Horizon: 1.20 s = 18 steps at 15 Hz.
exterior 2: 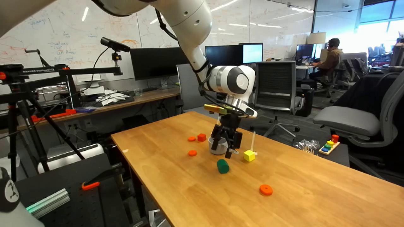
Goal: Put the green, yellow and orange blocks inside the grey measuring cup
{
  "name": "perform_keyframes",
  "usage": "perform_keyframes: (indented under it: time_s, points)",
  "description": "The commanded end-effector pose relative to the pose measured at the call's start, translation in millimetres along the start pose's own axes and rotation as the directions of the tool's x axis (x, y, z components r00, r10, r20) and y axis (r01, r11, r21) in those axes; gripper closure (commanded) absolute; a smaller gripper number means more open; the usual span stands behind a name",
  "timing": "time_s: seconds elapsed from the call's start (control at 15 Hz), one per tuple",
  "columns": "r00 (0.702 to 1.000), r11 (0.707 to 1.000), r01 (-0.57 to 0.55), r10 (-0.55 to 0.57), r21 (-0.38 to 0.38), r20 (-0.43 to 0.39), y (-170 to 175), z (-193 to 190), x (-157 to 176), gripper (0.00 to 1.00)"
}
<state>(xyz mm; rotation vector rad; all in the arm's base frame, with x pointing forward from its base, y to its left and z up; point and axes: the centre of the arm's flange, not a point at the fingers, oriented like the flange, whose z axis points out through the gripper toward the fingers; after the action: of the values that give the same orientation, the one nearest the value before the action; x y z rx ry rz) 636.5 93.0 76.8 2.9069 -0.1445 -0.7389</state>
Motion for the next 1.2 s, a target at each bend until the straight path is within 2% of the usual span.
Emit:
perform_keyframes:
  time_s: [0.0,0.8,1.13]
  points:
    - [0.999,0.999,-0.036,0.036,-0.017,0.0,5,7,-2,0.0]
    - [0.996,0.997,-0.081,0.081,-0.008,0.036,25,22,6,0.0]
    - [0.995,0.998,-0.067,0.066,0.016,0.071,19,31,10,0.0]
